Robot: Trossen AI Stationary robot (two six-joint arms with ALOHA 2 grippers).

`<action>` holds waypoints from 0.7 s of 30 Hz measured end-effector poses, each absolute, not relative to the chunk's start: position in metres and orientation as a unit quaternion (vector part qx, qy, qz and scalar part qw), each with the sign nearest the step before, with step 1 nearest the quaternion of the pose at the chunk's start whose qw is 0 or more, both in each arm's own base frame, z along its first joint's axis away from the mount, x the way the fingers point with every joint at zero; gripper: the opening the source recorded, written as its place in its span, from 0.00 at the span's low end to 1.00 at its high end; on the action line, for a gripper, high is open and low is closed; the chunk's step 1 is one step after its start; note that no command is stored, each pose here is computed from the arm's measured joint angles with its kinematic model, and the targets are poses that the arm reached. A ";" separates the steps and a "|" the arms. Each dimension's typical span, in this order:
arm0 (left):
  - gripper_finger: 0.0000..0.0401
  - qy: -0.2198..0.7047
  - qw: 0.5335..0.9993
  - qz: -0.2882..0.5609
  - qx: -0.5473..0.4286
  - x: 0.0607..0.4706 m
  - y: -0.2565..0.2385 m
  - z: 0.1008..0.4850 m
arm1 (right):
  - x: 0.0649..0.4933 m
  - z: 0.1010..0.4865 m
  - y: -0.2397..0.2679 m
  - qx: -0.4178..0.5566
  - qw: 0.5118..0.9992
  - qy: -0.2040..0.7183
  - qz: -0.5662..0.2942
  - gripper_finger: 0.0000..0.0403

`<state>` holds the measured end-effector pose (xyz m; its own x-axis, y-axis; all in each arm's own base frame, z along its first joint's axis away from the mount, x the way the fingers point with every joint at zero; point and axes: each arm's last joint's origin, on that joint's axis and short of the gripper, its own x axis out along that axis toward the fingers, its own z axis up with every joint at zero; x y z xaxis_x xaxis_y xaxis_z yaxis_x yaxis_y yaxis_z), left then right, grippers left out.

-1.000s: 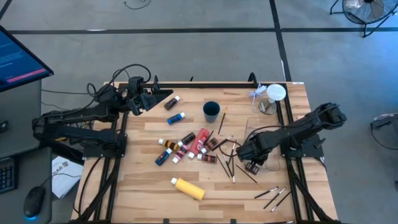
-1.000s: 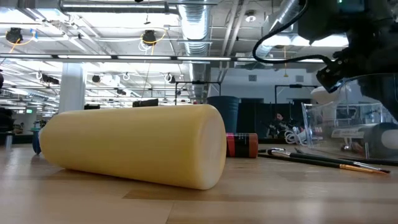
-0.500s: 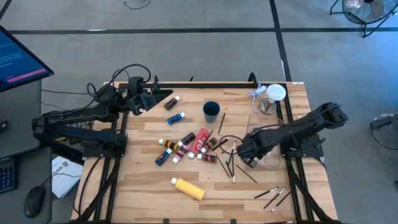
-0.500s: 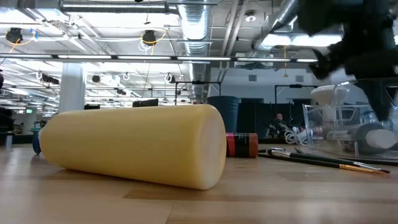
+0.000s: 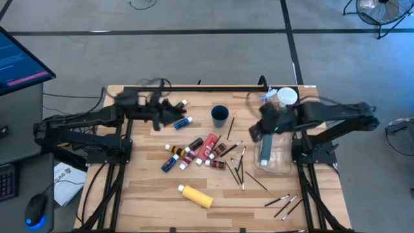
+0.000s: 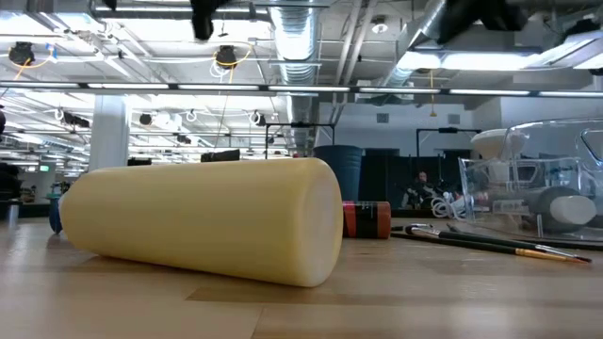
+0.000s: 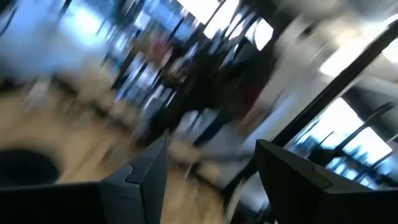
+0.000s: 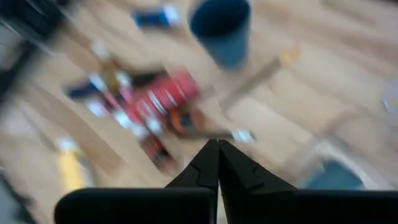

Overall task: Pick & Place Paint Supplies
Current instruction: Put the large red paint bottle into the transparent bin

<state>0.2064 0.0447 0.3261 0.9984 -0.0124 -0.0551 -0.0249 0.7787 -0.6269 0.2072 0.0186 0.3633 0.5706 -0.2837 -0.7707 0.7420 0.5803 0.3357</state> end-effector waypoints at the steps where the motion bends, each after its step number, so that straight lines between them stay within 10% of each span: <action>1: 0.48 0.067 0.939 0.013 -0.337 0.208 0.044 0.317 | 0.206 0.372 0.016 0.343 0.831 0.317 -0.301 0.00; 21: 0.37 0.331 0.863 0.077 -0.374 0.299 -0.012 0.242 | 0.180 0.401 0.016 0.419 0.846 0.275 -0.183 0.26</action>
